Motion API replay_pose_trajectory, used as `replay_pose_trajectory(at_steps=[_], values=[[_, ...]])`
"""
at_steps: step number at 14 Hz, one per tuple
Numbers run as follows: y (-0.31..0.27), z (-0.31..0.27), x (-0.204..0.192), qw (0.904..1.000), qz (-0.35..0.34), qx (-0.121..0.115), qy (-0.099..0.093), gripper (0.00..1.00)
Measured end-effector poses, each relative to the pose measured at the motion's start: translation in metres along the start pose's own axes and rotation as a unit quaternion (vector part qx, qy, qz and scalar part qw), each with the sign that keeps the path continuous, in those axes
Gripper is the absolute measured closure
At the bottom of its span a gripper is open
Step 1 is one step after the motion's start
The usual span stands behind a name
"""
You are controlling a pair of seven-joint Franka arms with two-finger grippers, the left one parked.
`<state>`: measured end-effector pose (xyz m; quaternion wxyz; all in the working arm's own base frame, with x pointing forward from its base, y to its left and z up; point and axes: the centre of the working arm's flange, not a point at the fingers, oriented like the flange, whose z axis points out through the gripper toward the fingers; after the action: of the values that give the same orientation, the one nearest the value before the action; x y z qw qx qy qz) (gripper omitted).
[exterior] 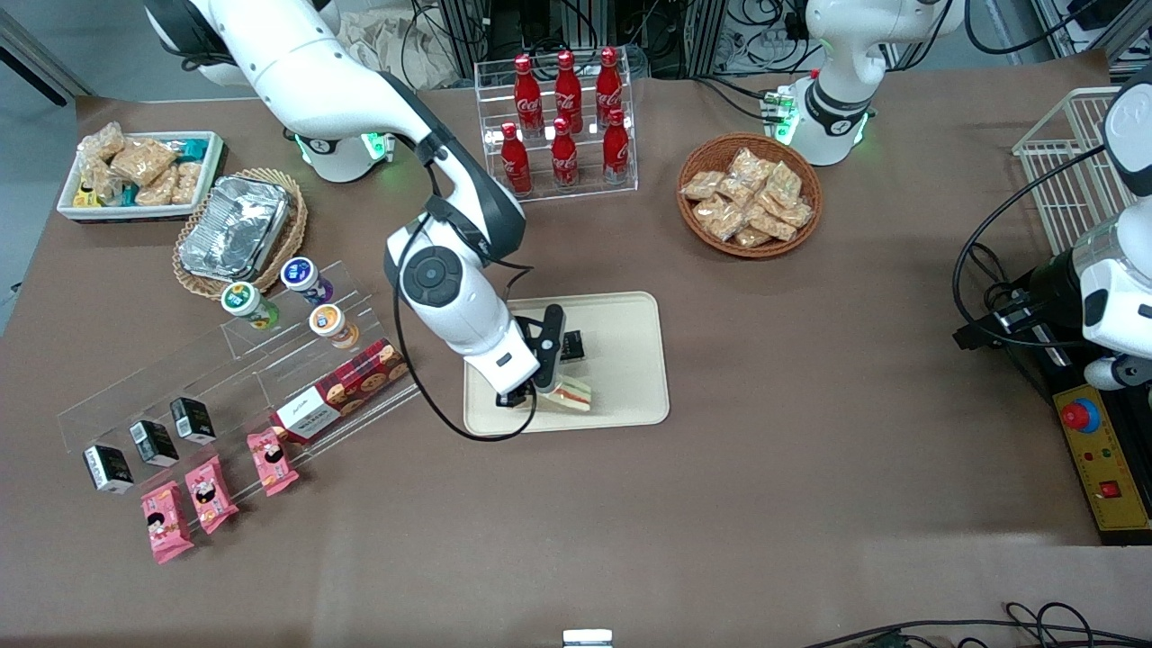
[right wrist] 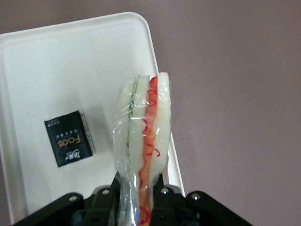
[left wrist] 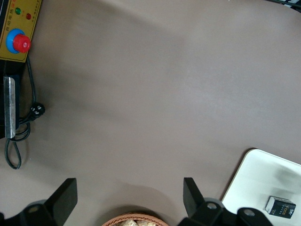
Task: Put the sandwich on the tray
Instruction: 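Lower the sandwich onto the tray beside the black box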
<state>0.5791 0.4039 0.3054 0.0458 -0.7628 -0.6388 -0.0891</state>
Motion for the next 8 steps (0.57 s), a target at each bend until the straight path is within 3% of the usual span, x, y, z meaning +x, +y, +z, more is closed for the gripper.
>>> replay_pose_trajectory(at_steps=[6,8], values=[[-0.006,0.033,0.004,1.0,-0.004,-0.005,0.004,0.71],[-0.009,0.032,0.008,1.0,0.001,-0.006,0.006,0.56]])
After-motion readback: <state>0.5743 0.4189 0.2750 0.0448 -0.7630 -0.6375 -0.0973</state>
